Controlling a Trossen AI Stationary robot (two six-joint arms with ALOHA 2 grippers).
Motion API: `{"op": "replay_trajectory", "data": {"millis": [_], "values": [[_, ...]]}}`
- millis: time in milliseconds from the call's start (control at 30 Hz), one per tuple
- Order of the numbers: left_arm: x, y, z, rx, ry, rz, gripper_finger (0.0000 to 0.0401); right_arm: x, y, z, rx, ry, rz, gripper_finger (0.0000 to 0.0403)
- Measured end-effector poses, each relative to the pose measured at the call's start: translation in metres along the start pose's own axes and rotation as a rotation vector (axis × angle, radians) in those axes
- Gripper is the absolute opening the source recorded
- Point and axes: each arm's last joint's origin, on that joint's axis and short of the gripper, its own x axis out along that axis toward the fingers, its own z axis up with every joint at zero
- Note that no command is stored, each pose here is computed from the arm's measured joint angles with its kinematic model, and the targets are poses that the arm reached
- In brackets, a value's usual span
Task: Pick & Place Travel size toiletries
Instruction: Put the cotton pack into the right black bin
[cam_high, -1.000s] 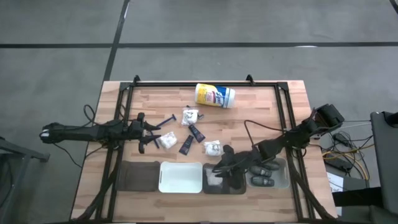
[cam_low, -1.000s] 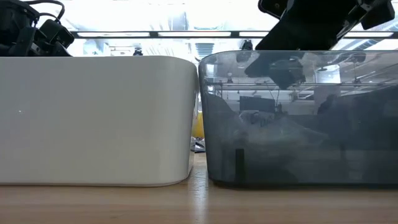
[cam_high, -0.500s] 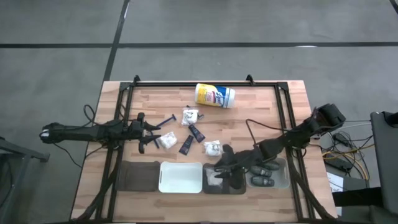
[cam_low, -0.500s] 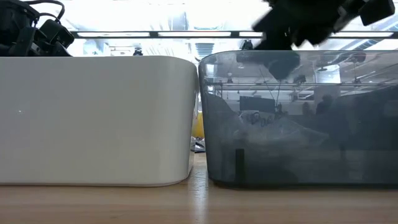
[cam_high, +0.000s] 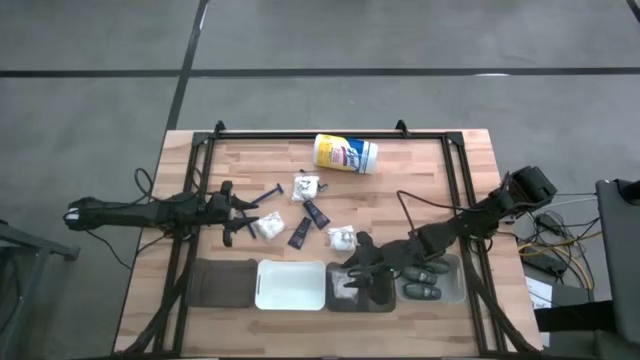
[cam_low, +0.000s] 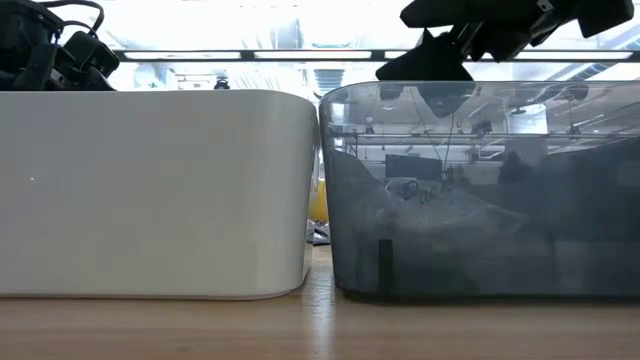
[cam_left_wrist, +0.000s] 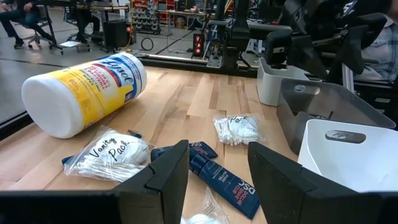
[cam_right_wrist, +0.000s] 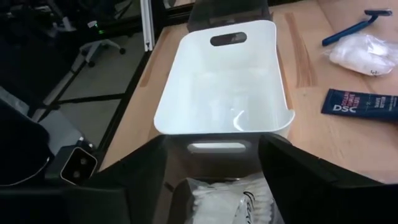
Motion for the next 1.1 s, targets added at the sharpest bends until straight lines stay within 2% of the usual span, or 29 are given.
{"op": "replay_trajectory", "data": {"millis": [200, 333, 367, 500, 667, 800, 900, 1100], "values": [[0.000, 0.000, 0.000, 0.000, 0.000, 0.000, 0.0171, -0.003, 0.003, 0.012, -0.035, -0.072, -0.005, 0.0267], [0.000, 0.000, 0.000, 0.000, 0.000, 0.000, 0.0171, -0.008, 0.006, 0.021, -0.221, -0.087, 0.015, 0.0280], [0.000, 0.000, 0.000, 0.000, 0.000, 0.000, 0.0171, -0.009, 0.007, 0.022, -0.235, -0.077, 0.014, 0.0283], [0.000, 0.000, 0.000, 0.000, 0.000, 0.000, 0.0171, -0.009, -0.005, 0.032, -0.033, -0.019, -0.077, 0.0295], [0.000, 0.000, 0.000, 0.000, 0.000, 0.000, 0.0171, -0.007, -0.011, 0.052, -0.174, -0.026, -0.017, 0.0313], [0.000, 0.000, 0.000, 0.000, 0.000, 0.000, 0.0171, -0.009, -0.021, 0.072, -0.083, -0.008, -0.071, 0.0326], [0.000, 0.000, 0.000, 0.000, 0.000, 0.000, 0.0171, -0.011, -0.035, 0.085, -0.074, -0.018, -0.132, 0.0337], [0.000, 0.000, 0.000, 0.000, 0.000, 0.000, 0.0171, -0.013, -0.058, 0.102, -0.050, -0.057, -0.184, 0.0357]]}}
